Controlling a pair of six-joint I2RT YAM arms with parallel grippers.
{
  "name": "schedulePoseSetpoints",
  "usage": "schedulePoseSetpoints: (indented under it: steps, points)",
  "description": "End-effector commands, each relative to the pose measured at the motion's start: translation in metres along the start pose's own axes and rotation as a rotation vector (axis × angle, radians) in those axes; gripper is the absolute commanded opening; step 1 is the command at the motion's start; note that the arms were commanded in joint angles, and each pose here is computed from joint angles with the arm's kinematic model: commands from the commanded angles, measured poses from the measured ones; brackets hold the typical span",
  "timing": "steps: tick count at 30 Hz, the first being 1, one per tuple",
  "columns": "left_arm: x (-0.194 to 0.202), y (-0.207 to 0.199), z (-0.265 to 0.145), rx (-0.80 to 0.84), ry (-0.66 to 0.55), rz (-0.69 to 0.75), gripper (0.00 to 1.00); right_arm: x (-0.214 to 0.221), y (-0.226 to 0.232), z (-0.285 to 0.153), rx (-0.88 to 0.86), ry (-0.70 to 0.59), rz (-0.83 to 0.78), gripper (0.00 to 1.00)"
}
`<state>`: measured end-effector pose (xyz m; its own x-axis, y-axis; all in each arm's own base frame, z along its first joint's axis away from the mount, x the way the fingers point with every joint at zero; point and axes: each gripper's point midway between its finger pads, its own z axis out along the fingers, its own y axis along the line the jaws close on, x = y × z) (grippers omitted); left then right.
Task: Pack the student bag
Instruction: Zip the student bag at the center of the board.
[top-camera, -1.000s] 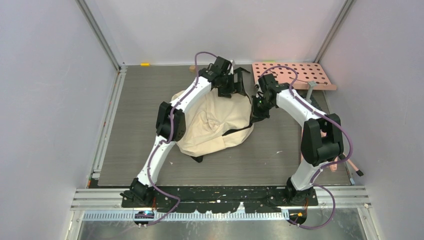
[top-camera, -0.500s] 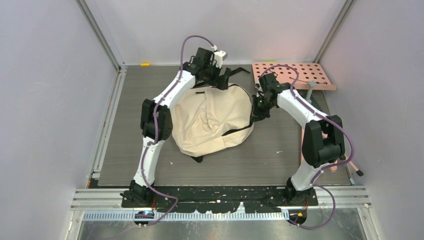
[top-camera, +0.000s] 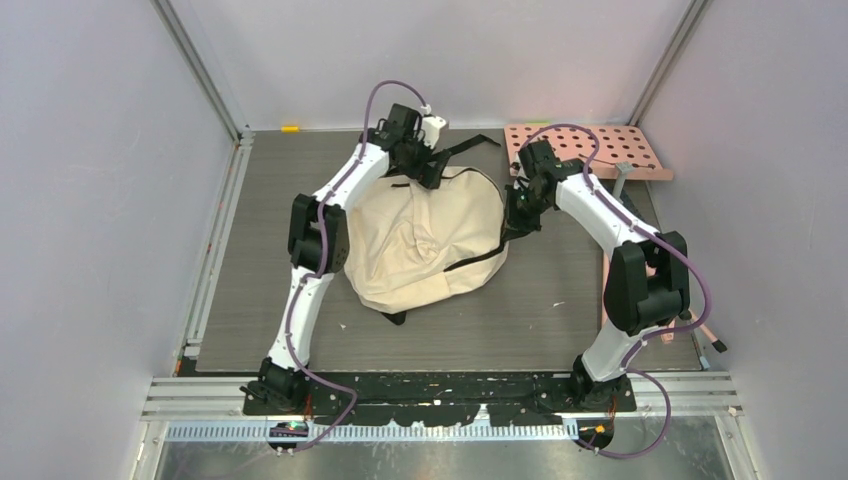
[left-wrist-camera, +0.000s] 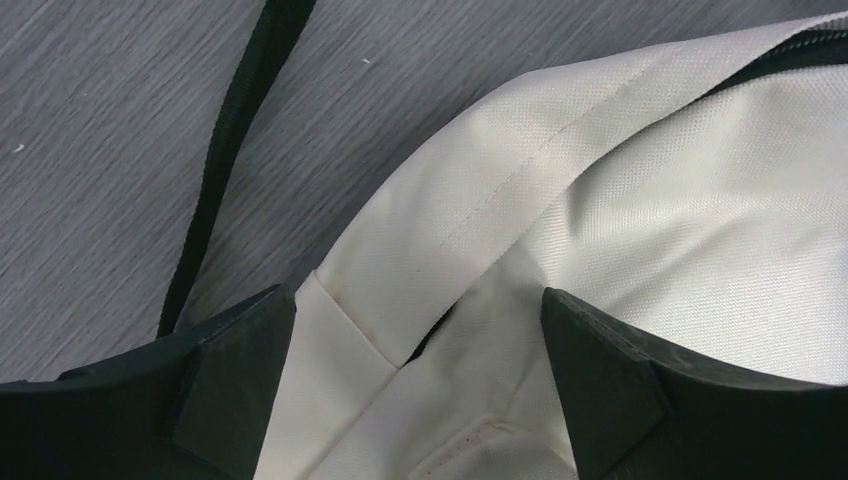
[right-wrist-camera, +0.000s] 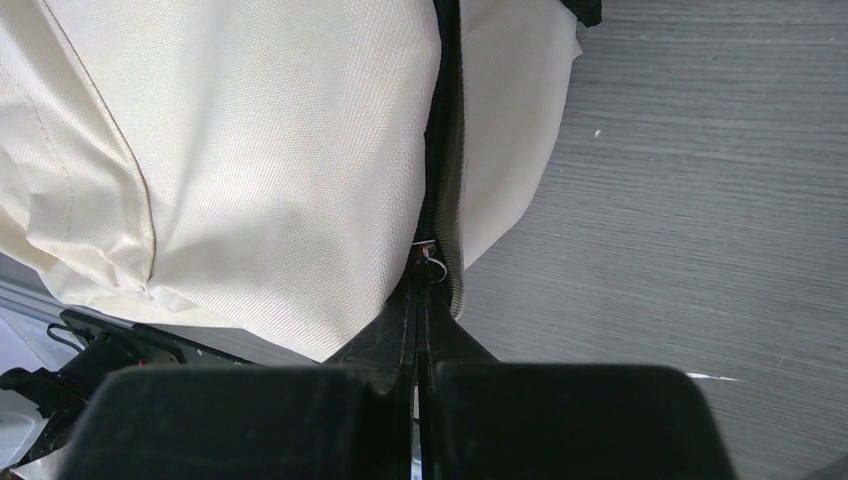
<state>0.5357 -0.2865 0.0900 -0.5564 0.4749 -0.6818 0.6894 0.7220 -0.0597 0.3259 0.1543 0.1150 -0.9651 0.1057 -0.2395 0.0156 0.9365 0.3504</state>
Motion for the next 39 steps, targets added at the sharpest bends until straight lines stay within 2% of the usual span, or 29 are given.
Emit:
schedulePoseSetpoints:
  steps: [1, 2, 3, 4, 5, 6, 10, 15, 23, 31, 36, 39]
  points:
    - [-0.005, 0.004, 0.001, 0.044, -0.026, -0.03, 0.83, -0.006, 0.011, -0.019, -0.025, -0.015, -0.019, 0.01]
    - [-0.004, 0.004, 0.003, 0.058, -0.03, -0.053, 0.65, -0.007, 0.012, -0.02, -0.024, -0.019, -0.018, 0.01]
    - [-0.004, 0.006, 0.003, 0.057, -0.033, -0.073, 0.37, -0.009, 0.012, -0.02, -0.023, -0.021, -0.018, 0.01]
    - [-0.002, 0.01, 0.003, 0.049, -0.029, -0.102, 0.15, -0.01, 0.012, -0.02, -0.019, -0.024, -0.015, 0.01]
    - [0.0, 0.012, 0.002, 0.046, -0.024, -0.13, 0.03, -0.012, 0.012, -0.02, -0.018, -0.027, -0.014, 0.01]
    - [0.003, 0.015, 0.0, 0.047, -0.016, -0.153, 0.0, -0.014, 0.013, -0.02, -0.016, -0.03, -0.014, 0.01]
    - [0.027, 0.038, -0.019, -0.053, 0.045, -0.239, 0.0, -0.026, 0.017, -0.018, -0.023, -0.045, -0.03, 0.01]
    - [0.063, 0.069, -0.064, -0.234, 0.044, -0.427, 0.0, -0.046, 0.032, -0.009, -0.068, -0.039, -0.06, 0.01]
    - [0.137, 0.058, -0.138, -0.398, 0.053, -0.694, 0.0, -0.05, 0.058, 0.006, -0.105, 0.019, -0.179, 0.01]
    - [0.202, 0.053, -0.181, -0.526, 0.147, -0.813, 0.0, -0.022, 0.076, 0.016, -0.173, 0.108, -0.252, 0.01]
    - [0.227, 0.057, -0.197, -0.553, 0.142, -0.913, 0.0, 0.008, 0.067, 0.012, -0.126, 0.185, -0.302, 0.01]
    - [0.238, 0.065, -0.205, -0.564, 0.128, -0.964, 0.0, 0.017, 0.059, 0.002, -0.089, 0.178, -0.325, 0.01]
